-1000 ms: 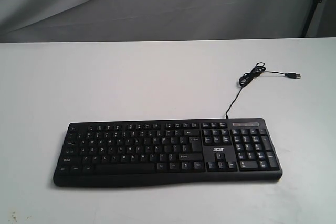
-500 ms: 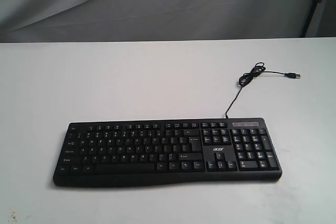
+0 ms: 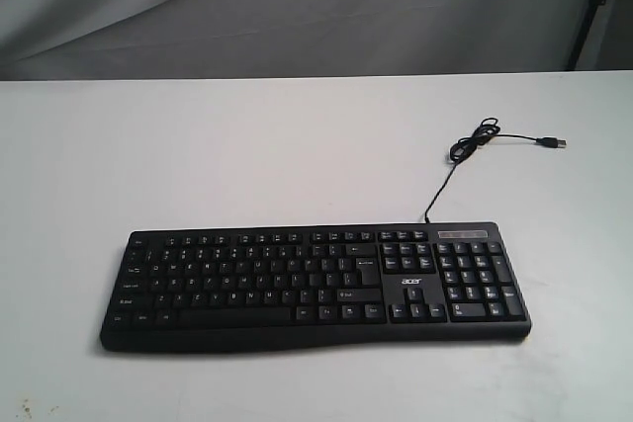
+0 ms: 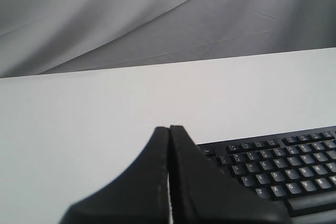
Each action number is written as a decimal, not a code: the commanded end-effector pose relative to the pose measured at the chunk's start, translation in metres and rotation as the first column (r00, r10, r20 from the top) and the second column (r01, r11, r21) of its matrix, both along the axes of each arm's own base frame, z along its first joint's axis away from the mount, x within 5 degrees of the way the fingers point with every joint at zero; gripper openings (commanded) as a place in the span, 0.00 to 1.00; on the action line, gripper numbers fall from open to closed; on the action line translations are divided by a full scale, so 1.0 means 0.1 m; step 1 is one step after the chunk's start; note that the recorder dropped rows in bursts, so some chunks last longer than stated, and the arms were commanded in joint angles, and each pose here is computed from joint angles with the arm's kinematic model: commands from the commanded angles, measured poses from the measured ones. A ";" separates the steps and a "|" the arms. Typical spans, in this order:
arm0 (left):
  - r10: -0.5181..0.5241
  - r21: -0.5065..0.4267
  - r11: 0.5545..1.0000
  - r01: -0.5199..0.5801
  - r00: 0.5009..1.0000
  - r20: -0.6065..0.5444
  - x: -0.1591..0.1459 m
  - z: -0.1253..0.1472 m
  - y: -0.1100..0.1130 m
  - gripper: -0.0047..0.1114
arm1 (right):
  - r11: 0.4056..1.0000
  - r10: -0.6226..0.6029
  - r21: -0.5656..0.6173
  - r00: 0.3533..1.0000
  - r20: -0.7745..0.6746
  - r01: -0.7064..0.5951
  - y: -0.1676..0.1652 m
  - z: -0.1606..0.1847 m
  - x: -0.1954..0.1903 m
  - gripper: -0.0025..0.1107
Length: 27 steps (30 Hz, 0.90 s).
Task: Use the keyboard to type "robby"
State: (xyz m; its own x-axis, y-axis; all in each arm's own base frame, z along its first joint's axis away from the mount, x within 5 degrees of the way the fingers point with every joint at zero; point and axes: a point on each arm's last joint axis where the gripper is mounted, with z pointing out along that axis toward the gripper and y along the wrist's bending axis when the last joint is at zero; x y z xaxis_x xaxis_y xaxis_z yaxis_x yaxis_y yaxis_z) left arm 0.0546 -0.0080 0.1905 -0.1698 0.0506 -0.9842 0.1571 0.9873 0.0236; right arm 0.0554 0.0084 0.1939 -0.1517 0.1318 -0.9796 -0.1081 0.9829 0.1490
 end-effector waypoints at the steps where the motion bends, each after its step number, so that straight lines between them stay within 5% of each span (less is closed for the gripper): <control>1: -0.006 0.001 1.000 0.006 1.000 0.005 0.00 -0.01 0.00 0.04 | 0.999 -0.013 -0.048 1.000 -0.019 0.012 -0.02 -0.03 0.00 0.02; 7: -0.006 0.001 1.000 0.006 1.000 0.005 0.00 -0.01 0.00 0.04 | 0.991 -0.024 -0.136 0.994 -0.110 0.009 -0.04 -0.12 -0.02 0.02; 27: -0.006 0.001 1.000 0.006 1.000 0.005 0.00 -0.01 0.00 0.04 | 0.990 -0.025 -0.143 0.993 -0.112 0.009 -0.04 -0.12 -0.02 0.02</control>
